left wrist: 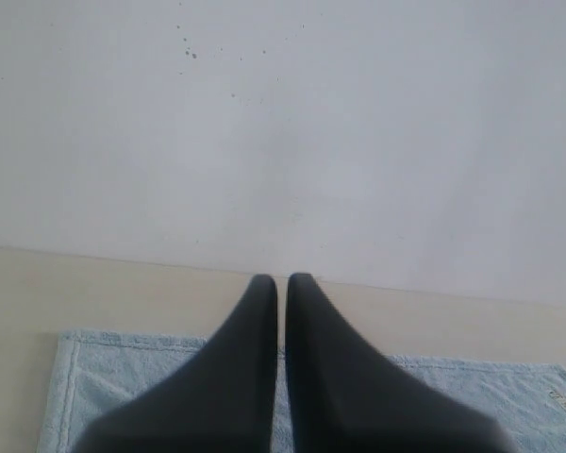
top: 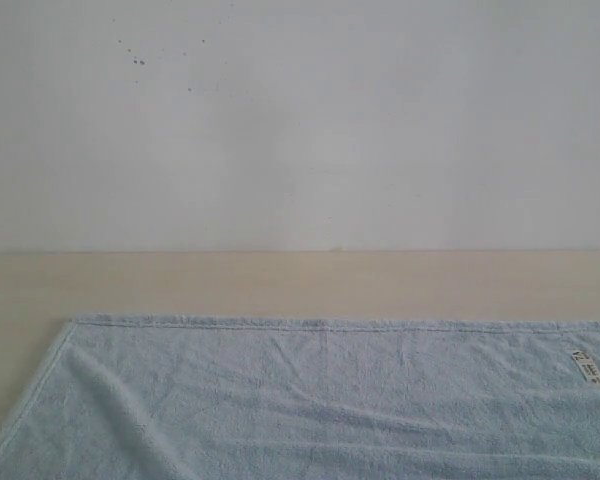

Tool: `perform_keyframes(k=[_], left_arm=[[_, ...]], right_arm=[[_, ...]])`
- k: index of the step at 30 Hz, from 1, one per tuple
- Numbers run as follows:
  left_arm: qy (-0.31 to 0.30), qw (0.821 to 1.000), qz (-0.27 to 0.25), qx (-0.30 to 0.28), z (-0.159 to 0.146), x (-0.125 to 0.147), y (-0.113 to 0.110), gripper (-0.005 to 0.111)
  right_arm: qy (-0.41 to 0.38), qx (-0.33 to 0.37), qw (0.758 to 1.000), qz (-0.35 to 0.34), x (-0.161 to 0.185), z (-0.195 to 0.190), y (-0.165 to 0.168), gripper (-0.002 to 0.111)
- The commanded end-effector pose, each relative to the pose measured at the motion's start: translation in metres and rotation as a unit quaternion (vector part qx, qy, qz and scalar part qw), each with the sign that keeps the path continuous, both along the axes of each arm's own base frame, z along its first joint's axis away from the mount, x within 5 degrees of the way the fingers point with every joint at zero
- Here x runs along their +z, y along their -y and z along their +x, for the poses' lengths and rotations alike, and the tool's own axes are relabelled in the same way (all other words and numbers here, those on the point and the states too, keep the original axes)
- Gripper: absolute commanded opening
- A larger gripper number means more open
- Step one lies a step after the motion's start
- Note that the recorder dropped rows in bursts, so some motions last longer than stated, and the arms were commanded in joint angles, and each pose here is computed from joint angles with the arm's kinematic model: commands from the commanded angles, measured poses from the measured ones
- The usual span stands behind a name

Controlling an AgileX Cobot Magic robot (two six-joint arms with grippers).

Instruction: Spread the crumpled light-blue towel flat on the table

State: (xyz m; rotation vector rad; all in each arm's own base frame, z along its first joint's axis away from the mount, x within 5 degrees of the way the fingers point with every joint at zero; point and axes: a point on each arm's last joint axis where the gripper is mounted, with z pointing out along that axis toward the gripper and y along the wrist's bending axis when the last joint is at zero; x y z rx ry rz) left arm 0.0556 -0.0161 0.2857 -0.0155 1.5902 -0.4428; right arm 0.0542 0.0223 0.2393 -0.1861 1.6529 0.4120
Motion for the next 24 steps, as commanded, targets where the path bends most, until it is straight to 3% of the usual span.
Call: perform_keyframes(k=[1, 7, 10, 24], left_arm=[[0.001, 1.0, -0.003, -0.003, -0.001, -0.001, 0.0, 0.004], [0.001, 1.0, -0.001, -0.003, -0.001, -0.001, 0.0, 0.004], [0.001, 1.0, -0.001, -0.003, -0.001, -0.001, 0.0, 0.004], [0.001, 1.0, -0.001, -0.003, -0.001, -0.001, 0.0, 0.004]], right_arm=[[0.007, 0.0, 1.0, -0.009, -0.023, -0.001, 0.001, 0.006], [0.01, 0.0, 1.0, -0.021, -0.041, -0.002, 0.001, 0.006], [0.008, 0.005, 0.998, -0.058, -0.043, -0.002, 0.001, 0.006], [0.001, 0.007, 0.999, -0.039, -0.043, -0.003, 0.0, 0.006]])
